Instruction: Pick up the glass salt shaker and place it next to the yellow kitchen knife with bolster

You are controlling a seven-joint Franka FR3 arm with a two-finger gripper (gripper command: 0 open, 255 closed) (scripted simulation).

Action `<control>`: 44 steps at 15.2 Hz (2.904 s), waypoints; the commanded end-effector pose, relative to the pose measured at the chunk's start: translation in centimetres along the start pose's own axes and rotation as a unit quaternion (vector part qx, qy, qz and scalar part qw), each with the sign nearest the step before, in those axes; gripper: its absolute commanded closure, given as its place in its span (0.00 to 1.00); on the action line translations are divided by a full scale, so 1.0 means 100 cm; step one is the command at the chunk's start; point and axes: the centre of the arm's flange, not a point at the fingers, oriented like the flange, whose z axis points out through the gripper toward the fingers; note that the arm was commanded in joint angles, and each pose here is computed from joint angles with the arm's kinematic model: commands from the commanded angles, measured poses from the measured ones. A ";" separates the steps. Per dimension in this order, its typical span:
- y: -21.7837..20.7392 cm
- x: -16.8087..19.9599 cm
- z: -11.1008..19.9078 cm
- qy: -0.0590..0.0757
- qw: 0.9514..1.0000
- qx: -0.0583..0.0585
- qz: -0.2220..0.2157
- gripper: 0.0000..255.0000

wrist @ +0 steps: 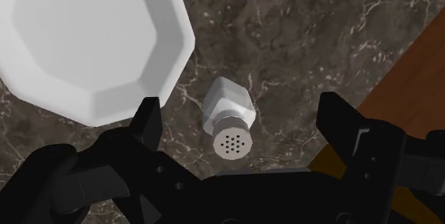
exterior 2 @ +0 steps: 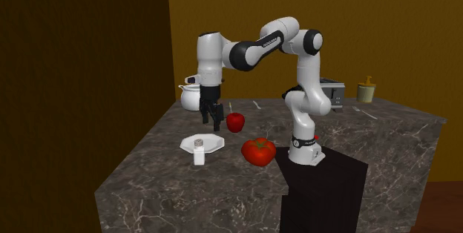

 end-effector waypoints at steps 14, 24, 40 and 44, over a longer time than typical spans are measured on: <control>-0.001 0.050 0.050 0.005 1.000 -0.004 -0.005 0.00; -0.001 0.050 0.050 0.005 1.000 -0.004 -0.005 1.00; -0.001 0.051 -0.008 0.005 1.000 -0.004 -0.005 1.00; -0.001 0.051 -0.030 0.005 1.000 -0.004 -0.005 1.00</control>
